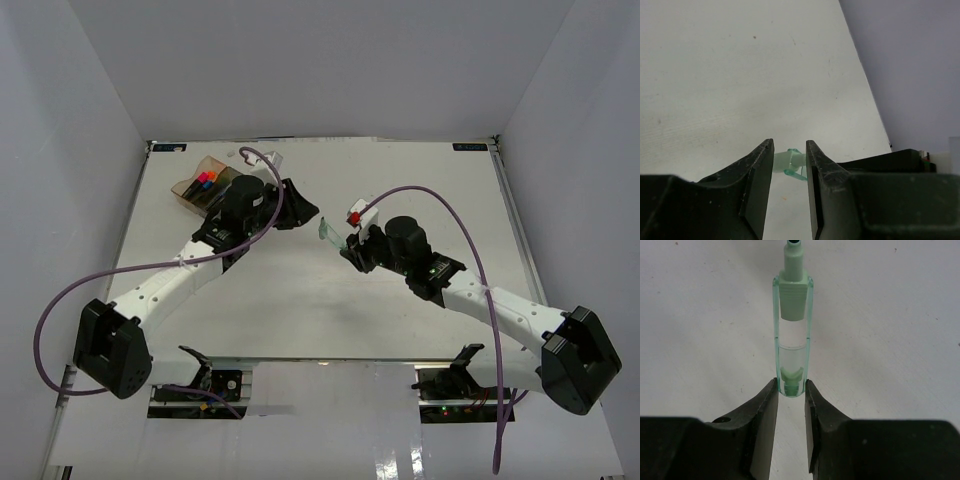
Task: Sort the stationery into containers
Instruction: Close the pen cap on the pen.
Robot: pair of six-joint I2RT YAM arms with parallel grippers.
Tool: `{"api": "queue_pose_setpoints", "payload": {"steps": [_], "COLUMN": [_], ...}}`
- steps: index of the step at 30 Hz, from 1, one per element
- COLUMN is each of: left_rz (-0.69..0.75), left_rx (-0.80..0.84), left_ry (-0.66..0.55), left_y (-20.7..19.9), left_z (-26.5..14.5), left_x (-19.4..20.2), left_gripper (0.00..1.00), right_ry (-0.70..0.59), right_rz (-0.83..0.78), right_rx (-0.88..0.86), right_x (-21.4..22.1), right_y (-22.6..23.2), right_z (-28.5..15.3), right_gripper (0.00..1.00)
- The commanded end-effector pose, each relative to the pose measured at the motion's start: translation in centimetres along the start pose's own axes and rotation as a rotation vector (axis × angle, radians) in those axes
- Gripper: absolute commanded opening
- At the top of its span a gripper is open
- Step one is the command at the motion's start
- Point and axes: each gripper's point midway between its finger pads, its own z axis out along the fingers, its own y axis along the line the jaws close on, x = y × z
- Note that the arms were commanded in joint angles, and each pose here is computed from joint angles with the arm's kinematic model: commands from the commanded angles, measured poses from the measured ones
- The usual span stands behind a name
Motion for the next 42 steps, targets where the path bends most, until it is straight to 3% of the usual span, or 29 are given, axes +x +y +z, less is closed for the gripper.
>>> {"api": "queue_pose_setpoints", "payload": {"steps": [1, 26, 42], "left_rz": [0.024, 0.105, 0.190], "left_rx": [0.059, 0.082, 0.034], "left_ry": [0.042, 0.145, 0.142], "left_y": [-1.4, -1.5, -1.7], "left_z": [0.0, 0.7, 1.1], "left_x": [0.0, 4.2, 4.5], "left_gripper": [0.43, 0.42, 0.42], "right_ry": [-0.088, -0.106, -0.103], "right_rz": [-0.038, -0.055, -0.052], "right_rx": [-0.014, 0.000, -0.014], "right_x": [-2.5, -4.5, -4.2], "right_y": [0.2, -0.3, -0.1], "right_z": [-0.4, -0.2, 0.3], "right_gripper": [0.18, 0.18, 0.18]}}
